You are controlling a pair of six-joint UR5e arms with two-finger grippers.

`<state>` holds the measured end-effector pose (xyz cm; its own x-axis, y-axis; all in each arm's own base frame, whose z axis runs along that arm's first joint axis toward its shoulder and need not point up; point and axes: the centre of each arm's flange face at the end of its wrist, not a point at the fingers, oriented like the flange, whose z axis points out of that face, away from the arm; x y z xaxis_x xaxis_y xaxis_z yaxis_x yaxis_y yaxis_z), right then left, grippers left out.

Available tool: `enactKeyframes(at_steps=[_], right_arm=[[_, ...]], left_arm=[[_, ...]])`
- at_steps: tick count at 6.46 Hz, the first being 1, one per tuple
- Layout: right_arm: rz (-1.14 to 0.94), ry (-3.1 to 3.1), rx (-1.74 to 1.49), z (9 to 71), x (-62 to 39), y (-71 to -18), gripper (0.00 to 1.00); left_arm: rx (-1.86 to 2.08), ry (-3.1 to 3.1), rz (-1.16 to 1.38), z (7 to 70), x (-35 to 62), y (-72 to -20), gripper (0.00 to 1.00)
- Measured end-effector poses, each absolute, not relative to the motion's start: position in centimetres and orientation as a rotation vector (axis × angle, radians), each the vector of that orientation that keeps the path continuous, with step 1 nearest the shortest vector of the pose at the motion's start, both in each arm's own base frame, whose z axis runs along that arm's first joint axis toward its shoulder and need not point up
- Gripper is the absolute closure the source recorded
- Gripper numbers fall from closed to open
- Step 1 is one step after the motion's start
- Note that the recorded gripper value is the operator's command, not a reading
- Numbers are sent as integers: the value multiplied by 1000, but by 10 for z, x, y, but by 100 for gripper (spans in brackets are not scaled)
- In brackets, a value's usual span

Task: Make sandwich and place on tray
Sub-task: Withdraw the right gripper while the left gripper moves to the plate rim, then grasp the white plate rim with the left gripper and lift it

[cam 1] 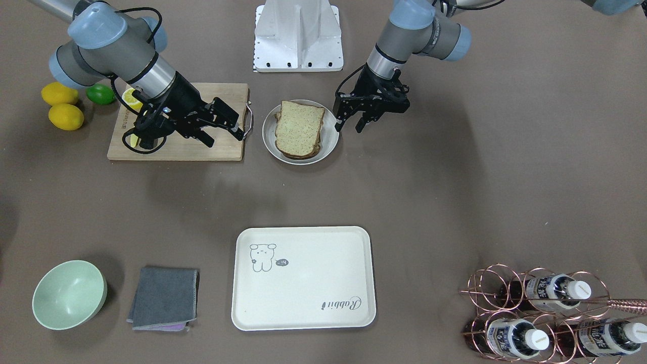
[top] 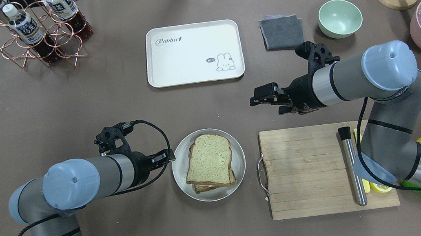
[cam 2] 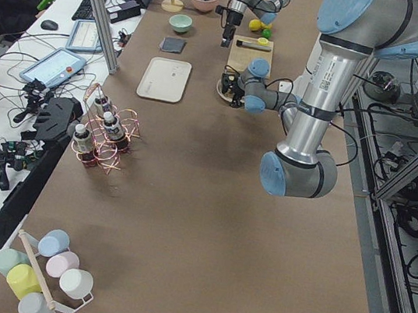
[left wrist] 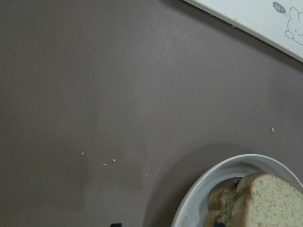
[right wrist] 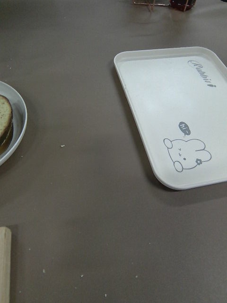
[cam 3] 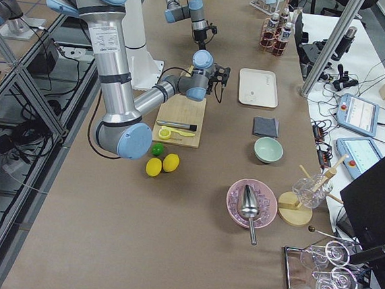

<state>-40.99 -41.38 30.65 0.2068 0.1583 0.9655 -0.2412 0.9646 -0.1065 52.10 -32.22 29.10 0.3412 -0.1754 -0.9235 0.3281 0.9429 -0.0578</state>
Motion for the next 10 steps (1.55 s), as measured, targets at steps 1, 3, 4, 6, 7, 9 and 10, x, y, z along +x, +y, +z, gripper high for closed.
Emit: enactKeyframes(at_steps=[1, 3, 4, 6, 7, 9, 10], right_arm=[[279, -1333, 73, 307, -410, -414, 1], [283, -1329, 73, 310, -410, -413, 1], [284, -1326, 73, 311, -410, -414, 1], [285, -1322, 72, 313, -411, -414, 1], [285, -1323, 72, 312, -411, -414, 1], [283, -1324, 73, 312, -412, -415, 1], [282, -1324, 73, 311, -412, -415, 1]], left_arm=[[149, 1177, -332, 292, 528, -315, 52], [150, 1171, -335, 294, 540, -310, 52], [146, 1168, -339, 293, 547, -311, 53], [139, 1163, -338, 293, 557, -308, 84], [137, 1162, -336, 293, 559, -308, 100], [137, 1167, -336, 290, 560, -308, 100], [137, 1171, -338, 288, 559, -310, 100]])
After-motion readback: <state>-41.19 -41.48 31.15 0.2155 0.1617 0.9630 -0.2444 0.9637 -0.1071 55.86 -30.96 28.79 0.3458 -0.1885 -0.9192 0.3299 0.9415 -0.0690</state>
